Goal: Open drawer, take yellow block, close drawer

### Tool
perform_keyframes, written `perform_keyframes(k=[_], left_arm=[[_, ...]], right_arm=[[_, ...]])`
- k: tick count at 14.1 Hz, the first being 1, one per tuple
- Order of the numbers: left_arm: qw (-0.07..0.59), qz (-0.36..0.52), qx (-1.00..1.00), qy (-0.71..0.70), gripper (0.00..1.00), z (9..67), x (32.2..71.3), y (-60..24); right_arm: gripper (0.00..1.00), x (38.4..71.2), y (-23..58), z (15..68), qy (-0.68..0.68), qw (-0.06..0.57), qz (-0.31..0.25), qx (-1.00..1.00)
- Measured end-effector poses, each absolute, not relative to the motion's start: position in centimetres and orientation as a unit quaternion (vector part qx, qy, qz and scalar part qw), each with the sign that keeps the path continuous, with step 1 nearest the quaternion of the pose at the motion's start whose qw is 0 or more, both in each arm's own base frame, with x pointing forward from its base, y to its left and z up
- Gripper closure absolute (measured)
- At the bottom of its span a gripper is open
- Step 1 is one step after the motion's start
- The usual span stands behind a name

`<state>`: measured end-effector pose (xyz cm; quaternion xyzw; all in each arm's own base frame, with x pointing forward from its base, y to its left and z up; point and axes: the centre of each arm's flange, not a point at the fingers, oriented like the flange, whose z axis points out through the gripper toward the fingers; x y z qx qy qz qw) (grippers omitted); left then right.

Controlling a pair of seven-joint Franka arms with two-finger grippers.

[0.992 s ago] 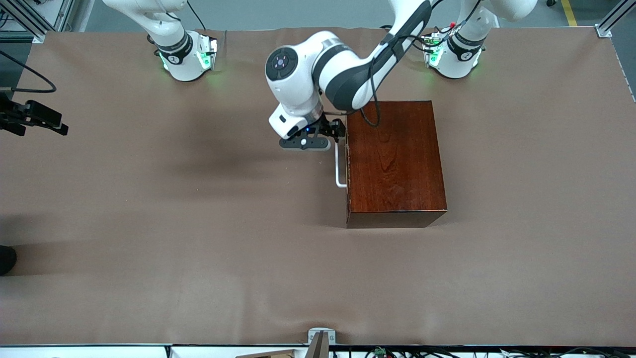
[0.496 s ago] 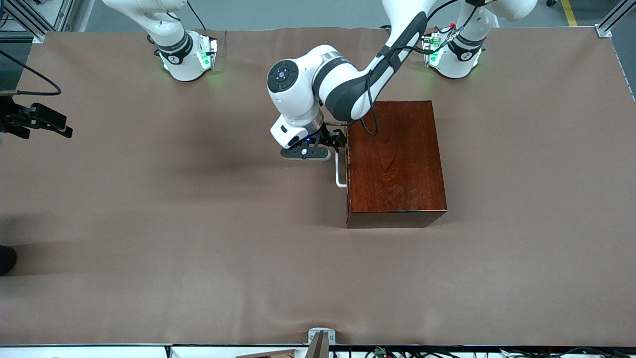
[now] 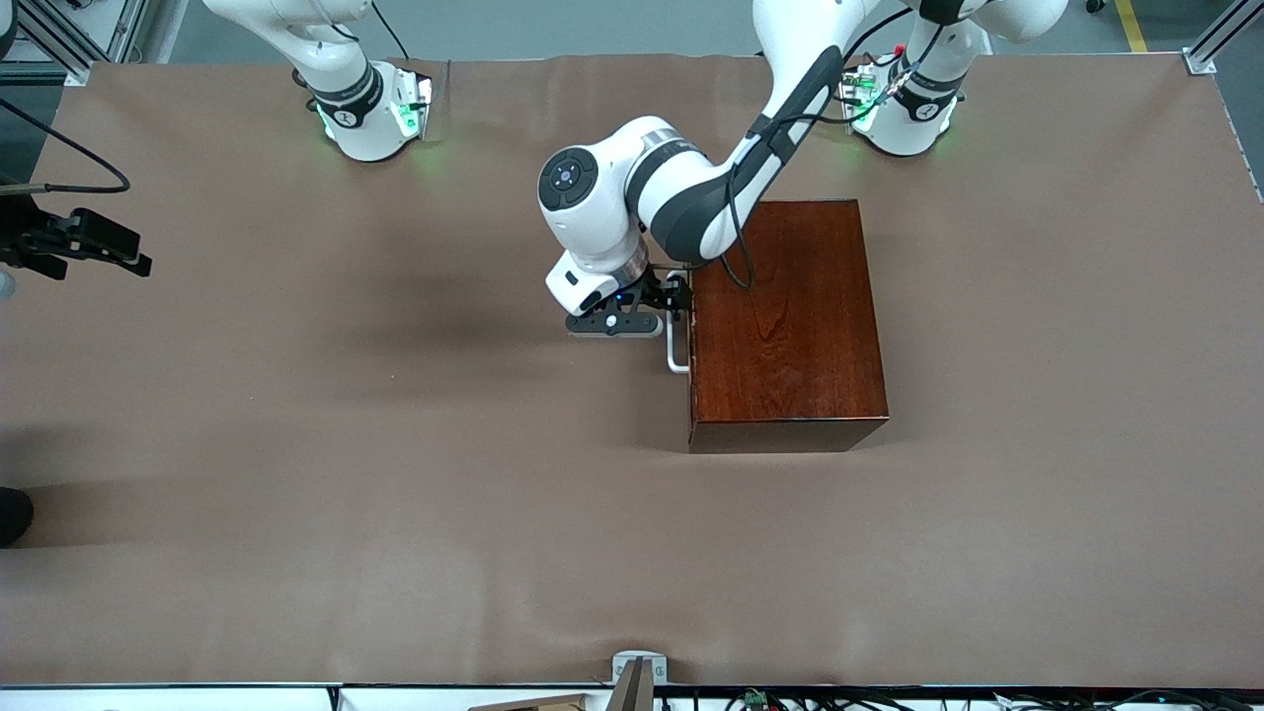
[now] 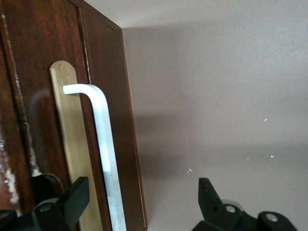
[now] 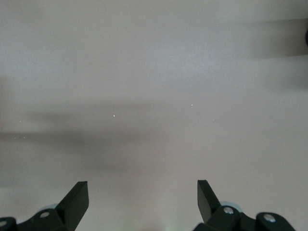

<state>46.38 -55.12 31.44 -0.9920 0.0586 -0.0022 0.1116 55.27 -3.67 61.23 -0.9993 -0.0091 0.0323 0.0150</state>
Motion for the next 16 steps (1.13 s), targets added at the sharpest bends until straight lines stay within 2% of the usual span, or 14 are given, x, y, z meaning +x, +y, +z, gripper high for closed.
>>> perform_keyframes(k=[11, 16], left_arm=[[0.115, 0.000, -0.991, 0.063, 0.00, 29.2, 46.3, -55.5], [0.089, -0.021, -0.995, 0.050, 0.00, 29.5, 46.3, -56.4]], right_arm=[[0.00, 56.6, -2.8, 58.7, -0.017, 0.015, 0.051, -0.998], [0.00, 57.0, -2.9, 58.3, -0.016, 0.015, 0.049, -0.999]])
